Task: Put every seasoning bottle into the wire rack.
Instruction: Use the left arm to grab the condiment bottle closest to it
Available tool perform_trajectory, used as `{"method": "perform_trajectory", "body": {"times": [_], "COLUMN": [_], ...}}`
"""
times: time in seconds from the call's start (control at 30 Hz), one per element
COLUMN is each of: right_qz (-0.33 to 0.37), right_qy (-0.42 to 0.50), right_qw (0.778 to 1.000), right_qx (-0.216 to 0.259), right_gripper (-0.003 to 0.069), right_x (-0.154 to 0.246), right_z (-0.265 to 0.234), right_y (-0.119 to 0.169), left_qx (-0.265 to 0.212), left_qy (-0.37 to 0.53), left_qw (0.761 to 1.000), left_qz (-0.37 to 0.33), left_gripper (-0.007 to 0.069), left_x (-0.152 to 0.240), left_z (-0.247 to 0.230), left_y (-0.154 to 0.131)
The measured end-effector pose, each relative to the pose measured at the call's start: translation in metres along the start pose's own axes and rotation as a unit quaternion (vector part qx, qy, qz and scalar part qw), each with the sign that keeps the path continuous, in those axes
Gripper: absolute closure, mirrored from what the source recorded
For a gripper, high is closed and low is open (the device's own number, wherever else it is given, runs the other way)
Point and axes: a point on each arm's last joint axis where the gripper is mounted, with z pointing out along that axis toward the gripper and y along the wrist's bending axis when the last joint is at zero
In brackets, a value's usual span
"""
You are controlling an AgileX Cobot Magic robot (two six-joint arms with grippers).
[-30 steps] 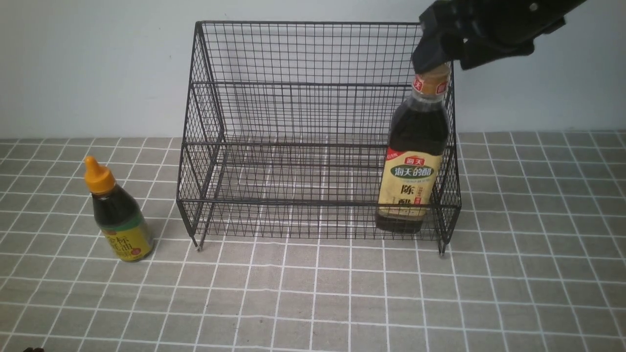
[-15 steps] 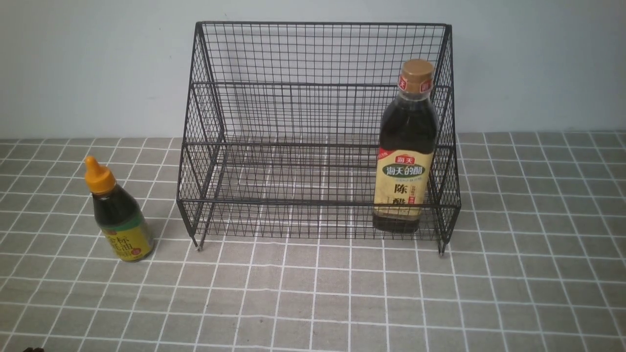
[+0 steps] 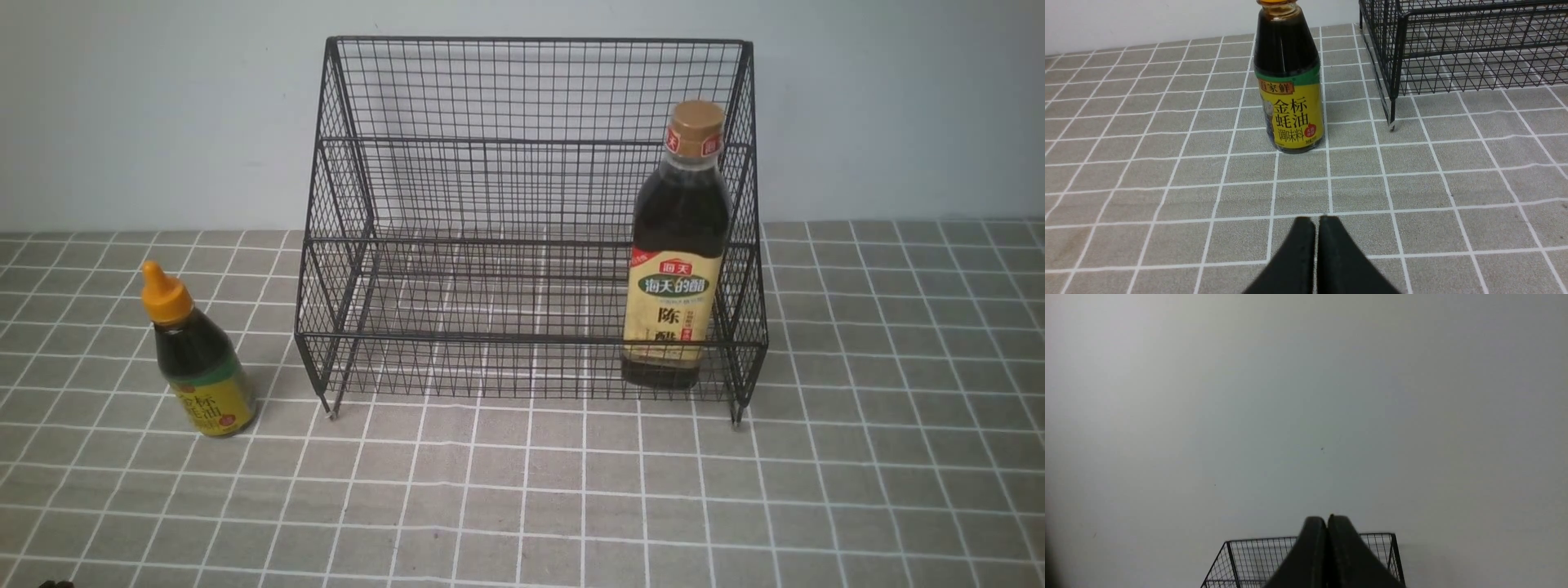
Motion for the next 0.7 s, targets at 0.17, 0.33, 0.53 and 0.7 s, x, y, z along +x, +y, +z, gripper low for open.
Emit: {"method": "perform_trajectory", "body": {"times": [0.17,0.33,0.53,0.7], "right_qz": [0.014,0.012,-0.043,-0.092], "right_qy": [0.041,0.058,0.088,0.081], "right_qw": [0.999,0.998,0.995,0.992], "right_qx": [0.005,0.009,0.012,0.003], "right_gripper": [0.0671,0.0671,0.0671,0.0671], "right_x": [0.034,0.047,0.070,0.087], "right_z": [0.011,0.014,0.020,0.024], "right_y": [-0.007,-0.010,-0.016,-0.019], "left_qx": [0.000,0.000,0.000,0.000], "left_qy": [0.000,0.000,0.000,0.000], "left_qw": [1.000,1.000,1.000,1.000], "left_qz": [0.000,0.000,0.000,0.000], "left_gripper": [0.0632,0.0632,0.0632,0.0632], "left_x": [0.000,0.000,0.000,0.000], "left_z": [0.000,0.000,0.000,0.000], "left_y": [0.000,0.000,0.000,0.000]}}
